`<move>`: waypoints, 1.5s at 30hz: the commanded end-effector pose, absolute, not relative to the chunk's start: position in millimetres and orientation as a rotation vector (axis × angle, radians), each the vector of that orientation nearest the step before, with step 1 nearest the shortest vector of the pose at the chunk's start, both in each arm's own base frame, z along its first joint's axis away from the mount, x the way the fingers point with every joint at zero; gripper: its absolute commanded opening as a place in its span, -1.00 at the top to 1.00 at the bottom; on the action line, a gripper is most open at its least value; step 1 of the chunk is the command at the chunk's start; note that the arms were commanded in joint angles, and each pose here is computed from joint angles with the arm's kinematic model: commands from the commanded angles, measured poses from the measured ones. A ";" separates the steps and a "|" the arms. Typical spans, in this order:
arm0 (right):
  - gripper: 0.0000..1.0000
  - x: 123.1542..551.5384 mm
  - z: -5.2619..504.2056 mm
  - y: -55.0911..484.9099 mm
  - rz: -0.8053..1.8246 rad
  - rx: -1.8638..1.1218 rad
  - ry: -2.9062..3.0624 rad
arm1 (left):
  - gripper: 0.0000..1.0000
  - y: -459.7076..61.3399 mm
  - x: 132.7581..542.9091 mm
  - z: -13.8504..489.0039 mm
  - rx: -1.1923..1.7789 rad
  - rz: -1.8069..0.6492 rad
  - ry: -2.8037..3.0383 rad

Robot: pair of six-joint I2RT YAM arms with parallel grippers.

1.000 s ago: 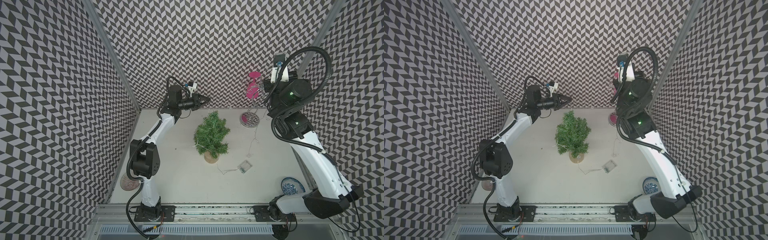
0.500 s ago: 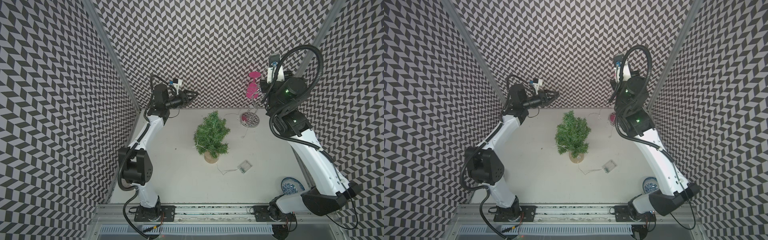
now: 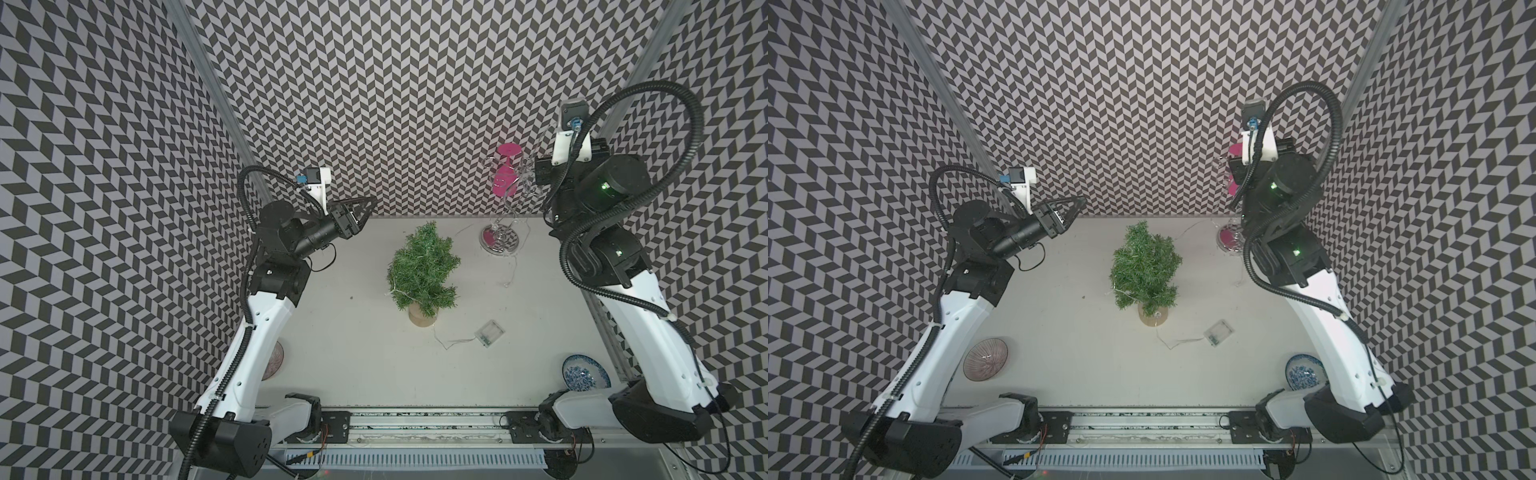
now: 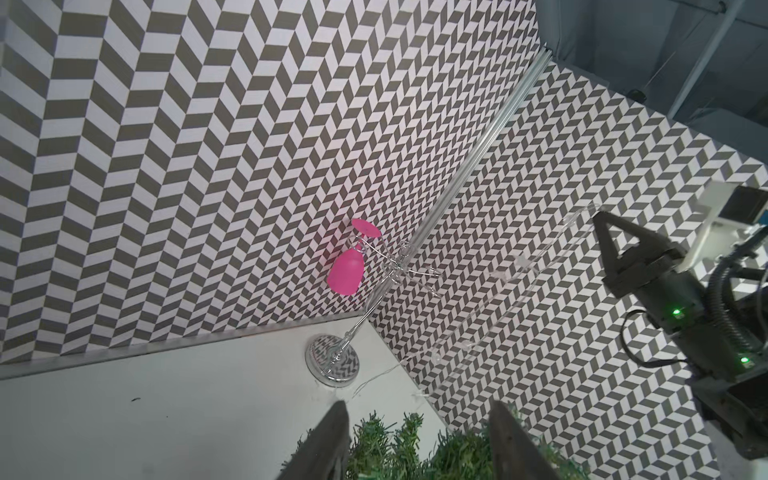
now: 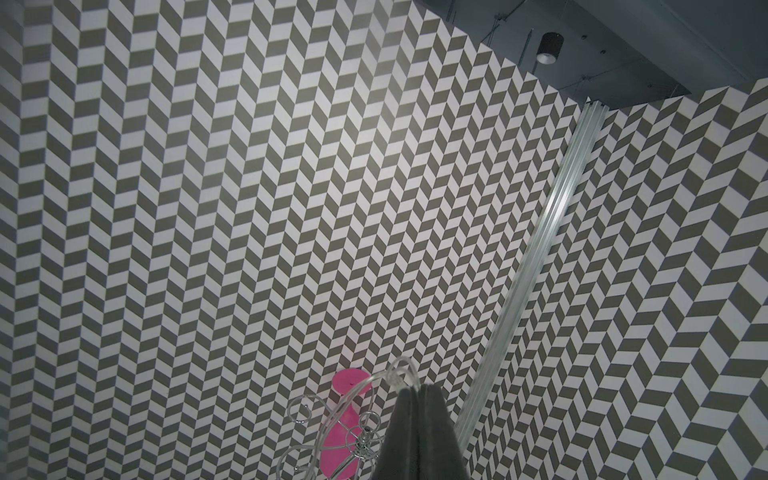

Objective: Wrap string light around the christmas tree
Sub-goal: Wrap the light string around the Christmas tree.

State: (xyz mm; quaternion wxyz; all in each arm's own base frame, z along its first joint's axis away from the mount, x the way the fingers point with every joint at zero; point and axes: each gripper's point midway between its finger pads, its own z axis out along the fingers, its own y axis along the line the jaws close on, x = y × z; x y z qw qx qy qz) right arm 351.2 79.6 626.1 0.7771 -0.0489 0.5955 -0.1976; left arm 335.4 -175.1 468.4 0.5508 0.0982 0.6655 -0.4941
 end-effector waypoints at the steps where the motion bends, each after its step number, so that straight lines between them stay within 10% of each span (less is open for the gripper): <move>1: 1.00 339.3 643.2 79.2 -0.399 -0.093 1.245 | -0.09 -172.5 330.8 450.3 0.231 -1.103 1.613; 32: 1.00 265.5 687.2 122.0 -0.412 -0.090 1.189 | -0.38 -216.1 178.8 411.2 0.593 -1.049 1.211; 45: 1.00 251.2 687.5 115.2 -0.372 -0.081 1.191 | -0.49 -345.1 140.2 382.4 0.751 -0.844 1.113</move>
